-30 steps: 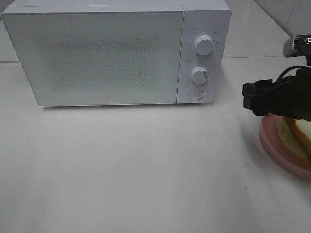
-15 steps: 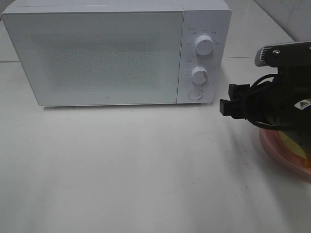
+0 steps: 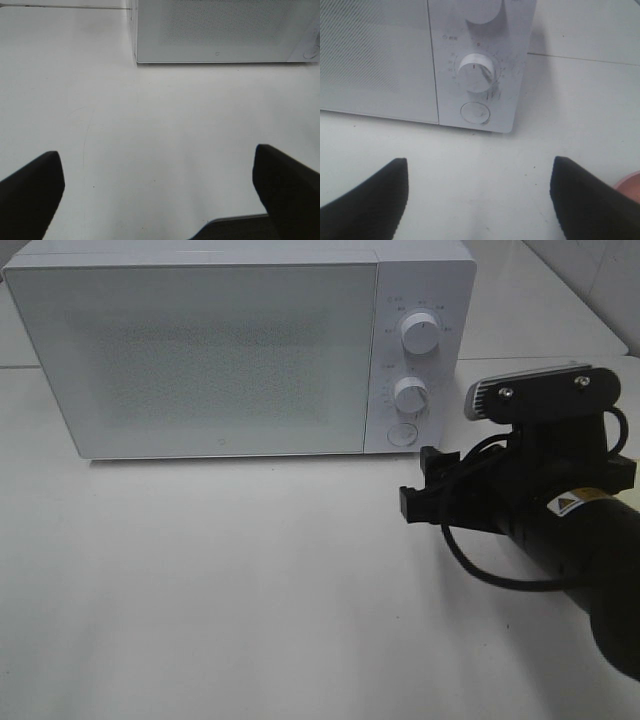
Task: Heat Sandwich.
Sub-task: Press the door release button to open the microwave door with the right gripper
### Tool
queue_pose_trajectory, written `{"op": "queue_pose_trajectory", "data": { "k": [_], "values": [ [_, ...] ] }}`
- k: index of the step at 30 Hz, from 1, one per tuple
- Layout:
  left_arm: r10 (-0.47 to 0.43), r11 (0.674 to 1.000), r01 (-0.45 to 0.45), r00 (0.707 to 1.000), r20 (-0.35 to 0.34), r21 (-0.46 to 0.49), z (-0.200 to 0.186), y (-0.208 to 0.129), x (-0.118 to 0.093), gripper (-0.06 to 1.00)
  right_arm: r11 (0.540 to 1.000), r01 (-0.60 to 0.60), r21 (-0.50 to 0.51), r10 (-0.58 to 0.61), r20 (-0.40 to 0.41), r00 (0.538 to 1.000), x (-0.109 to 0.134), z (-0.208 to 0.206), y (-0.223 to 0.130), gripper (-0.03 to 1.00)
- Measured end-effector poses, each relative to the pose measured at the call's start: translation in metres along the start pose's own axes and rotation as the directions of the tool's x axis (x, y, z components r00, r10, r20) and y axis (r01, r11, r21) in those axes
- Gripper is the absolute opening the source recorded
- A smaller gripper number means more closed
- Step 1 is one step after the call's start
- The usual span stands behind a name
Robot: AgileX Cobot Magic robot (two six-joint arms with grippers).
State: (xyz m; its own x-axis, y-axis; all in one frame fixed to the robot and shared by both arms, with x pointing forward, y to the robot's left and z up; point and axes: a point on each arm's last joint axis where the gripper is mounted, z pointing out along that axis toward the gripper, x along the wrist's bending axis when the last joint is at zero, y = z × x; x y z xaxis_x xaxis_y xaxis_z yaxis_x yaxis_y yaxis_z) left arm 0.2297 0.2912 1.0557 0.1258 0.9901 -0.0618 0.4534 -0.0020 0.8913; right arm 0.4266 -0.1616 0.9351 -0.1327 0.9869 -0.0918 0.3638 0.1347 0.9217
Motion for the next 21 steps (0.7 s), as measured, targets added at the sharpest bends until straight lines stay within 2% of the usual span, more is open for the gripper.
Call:
{"op": "queue_pose_trajectory", "data": {
  "k": [7,16,20,21],
  "values": [
    [0.0,1.0,0.0,1.0,0.0,0.0,0.0,0.0,0.0,0.96,0.999,-0.023,0.033,0.023,-0.009,1.0,0.0078,0.002,-0.011,0.77],
    [0.0,1.0,0.0,1.0,0.0,0.0,0.0,0.0,0.0,0.96,0.996,-0.089,0.007,0.089,0.004,0.996,0.0065,0.0019,-0.0086,0.77],
    [0.0,1.0,0.0,1.0,0.0,0.0,0.0,0.0,0.0,0.96,0.978,-0.21,0.007,0.21,0.005,0.978,0.0065,0.0019,-0.0086,0.77],
    [0.0,1.0,0.0,1.0,0.0,0.0,0.0,0.0,0.0,0.96,0.978,-0.21,0.007,0.21,0.005,0.978,0.0065,0.0019,-0.0086,0.77]
  ]
}}
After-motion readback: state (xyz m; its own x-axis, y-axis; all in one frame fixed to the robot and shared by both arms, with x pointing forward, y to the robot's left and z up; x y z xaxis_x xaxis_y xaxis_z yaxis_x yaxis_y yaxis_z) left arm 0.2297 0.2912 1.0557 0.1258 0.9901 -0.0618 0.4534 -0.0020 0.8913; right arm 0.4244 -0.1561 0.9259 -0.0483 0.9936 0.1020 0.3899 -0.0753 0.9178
